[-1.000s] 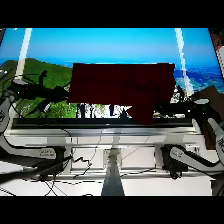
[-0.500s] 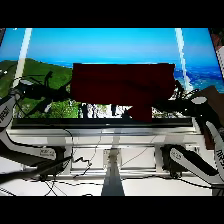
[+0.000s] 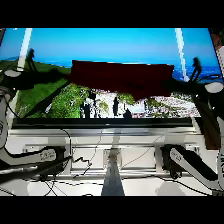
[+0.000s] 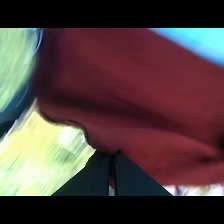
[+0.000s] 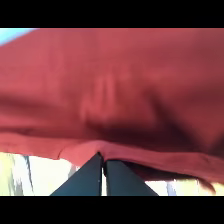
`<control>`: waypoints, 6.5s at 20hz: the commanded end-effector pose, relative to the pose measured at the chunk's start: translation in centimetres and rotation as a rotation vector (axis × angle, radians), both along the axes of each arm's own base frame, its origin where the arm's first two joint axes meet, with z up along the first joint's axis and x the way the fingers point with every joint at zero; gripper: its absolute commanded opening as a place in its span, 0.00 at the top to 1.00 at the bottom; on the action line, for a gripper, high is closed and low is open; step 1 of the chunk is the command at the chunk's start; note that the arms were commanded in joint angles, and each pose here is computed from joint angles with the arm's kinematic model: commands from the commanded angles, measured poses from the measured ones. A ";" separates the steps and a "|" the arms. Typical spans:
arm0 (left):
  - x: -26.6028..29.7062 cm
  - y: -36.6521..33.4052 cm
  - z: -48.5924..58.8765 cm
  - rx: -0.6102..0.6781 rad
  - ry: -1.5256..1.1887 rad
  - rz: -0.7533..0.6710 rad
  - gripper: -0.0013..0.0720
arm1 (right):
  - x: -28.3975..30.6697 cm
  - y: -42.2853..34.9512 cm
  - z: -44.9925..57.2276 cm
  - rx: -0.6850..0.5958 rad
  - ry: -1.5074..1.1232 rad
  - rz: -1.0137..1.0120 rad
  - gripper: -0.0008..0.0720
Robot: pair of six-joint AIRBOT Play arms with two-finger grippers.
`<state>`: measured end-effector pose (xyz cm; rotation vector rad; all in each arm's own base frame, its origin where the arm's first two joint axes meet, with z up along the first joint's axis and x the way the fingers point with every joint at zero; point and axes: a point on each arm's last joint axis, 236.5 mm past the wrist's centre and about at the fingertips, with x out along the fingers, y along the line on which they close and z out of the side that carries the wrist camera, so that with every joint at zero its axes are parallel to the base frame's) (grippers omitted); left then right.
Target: Fold the clothes and pants, and hang the long-sleeved shirts on hangers.
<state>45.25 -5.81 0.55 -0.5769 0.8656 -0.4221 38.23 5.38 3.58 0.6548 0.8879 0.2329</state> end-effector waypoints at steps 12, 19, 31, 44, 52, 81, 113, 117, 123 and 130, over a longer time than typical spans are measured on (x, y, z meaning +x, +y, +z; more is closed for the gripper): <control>14.0 -4.8 -0.2 0.123 -0.238 0.198 0.01 | 14.4 -6.6 -3.4 -0.080 -0.099 -0.347 0.04; 6.9 2.3 -7.4 0.202 0.167 0.085 0.03 | 9.7 -9.1 -7.1 -0.122 0.109 -0.224 0.04; 10.8 -2.5 -7.9 0.211 0.055 0.104 0.96 | 9.6 0.6 -6.4 -0.119 0.095 -0.015 0.04; -5.9 -5.4 15.0 0.302 -0.087 -0.315 0.96 | 3.0 26.4 -5.2 -0.073 0.047 0.423 0.98; -7.4 -5.4 18.3 0.327 -0.171 -0.299 0.96 | -8.3 43.9 -5.0 0.000 0.041 0.740 0.98; -3.1 -32.5 11.1 0.197 -0.449 -0.462 0.02 | 8.2 1.4 -8.1 0.095 0.392 0.259 0.13; -5.6 -2.9 12.6 0.068 0.069 -0.296 0.76 | 3.6 -17.3 12.5 -0.350 0.077 -0.387 0.98; -5.6 -2.9 12.6 0.069 0.068 -0.295 0.76 | -7.5 -28.3 17.1 -0.533 0.149 -0.721 0.98; -5.6 -2.9 12.6 0.069 0.068 -0.295 0.76 | -24.8 -34.5 15.5 -0.503 0.537 -1.119 0.98; -5.6 -2.9 12.6 0.069 0.068 -0.295 0.76 | -27.8 -35.4 15.1 -0.401 0.548 -1.236 0.37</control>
